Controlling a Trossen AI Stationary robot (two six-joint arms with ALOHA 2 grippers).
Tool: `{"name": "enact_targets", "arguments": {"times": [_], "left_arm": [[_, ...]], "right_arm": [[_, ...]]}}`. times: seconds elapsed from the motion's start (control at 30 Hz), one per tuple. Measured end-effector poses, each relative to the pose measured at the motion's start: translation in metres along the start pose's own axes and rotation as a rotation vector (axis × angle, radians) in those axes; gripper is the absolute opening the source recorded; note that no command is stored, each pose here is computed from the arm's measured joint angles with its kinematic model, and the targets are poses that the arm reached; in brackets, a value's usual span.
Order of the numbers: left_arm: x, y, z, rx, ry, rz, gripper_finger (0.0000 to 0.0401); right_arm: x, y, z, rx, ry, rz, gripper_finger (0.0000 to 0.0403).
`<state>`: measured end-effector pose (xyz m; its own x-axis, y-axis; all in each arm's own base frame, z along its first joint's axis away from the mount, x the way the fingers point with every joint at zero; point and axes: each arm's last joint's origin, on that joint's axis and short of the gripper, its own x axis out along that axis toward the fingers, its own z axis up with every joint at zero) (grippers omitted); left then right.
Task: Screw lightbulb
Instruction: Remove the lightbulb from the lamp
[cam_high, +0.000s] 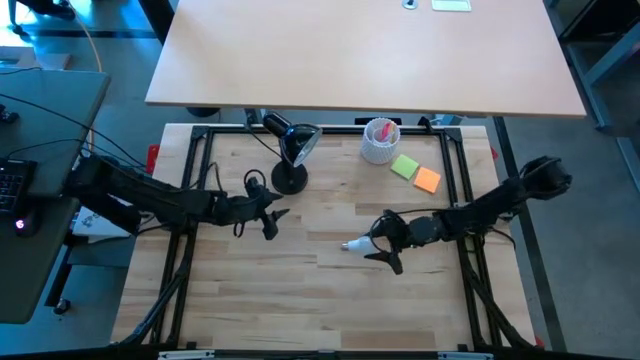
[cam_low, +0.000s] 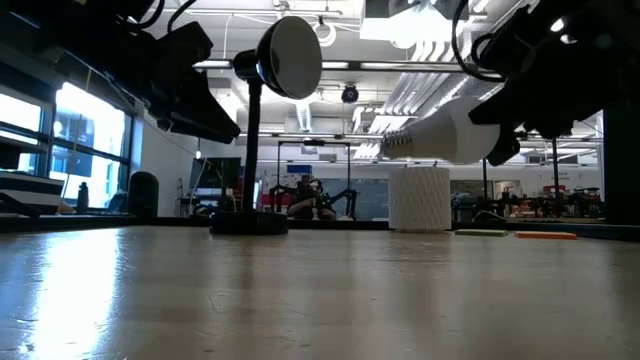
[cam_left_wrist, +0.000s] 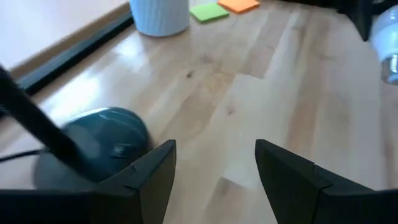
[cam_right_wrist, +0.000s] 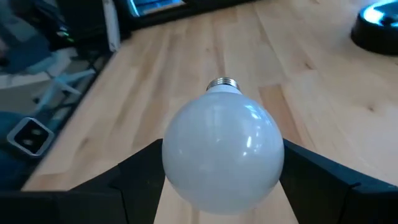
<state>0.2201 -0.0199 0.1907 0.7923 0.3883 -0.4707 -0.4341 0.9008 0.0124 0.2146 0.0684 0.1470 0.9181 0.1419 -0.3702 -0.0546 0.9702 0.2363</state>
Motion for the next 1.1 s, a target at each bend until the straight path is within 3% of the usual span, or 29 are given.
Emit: {"name": "enact_targets", "arguments": {"times": [0.13,0.43,0.53,0.67,0.87,1.1], "left_arm": [[0.001,0.000,0.001,0.042,-0.025,0.046,0.0215],[-0.004,-0.001,0.021,-0.032,-0.185,-0.007,0.0215],[-0.006,0.002,0.025,-0.041,-0.233,0.068,0.0215],[-0.007,0.008,0.032,-0.065,-0.283,0.120,0.0215],[-0.007,0.009,0.035,-0.106,-0.289,0.039,0.0215],[-0.017,-0.008,0.030,-0.096,-0.287,-0.041,0.0215]], "right_arm": [[0.010,-0.002,-0.008,0.008,0.048,-0.032,0.0277],[0.008,-0.002,-0.030,-0.033,0.213,-0.139,0.0277],[0.003,-0.005,-0.035,-0.047,0.294,-0.174,0.0277],[-0.001,-0.010,-0.040,0.038,0.359,-0.235,0.0277],[0.002,-0.014,-0.038,0.090,0.359,-0.247,0.0286],[0.005,-0.023,-0.033,0.104,0.466,-0.221,0.0346]]}}
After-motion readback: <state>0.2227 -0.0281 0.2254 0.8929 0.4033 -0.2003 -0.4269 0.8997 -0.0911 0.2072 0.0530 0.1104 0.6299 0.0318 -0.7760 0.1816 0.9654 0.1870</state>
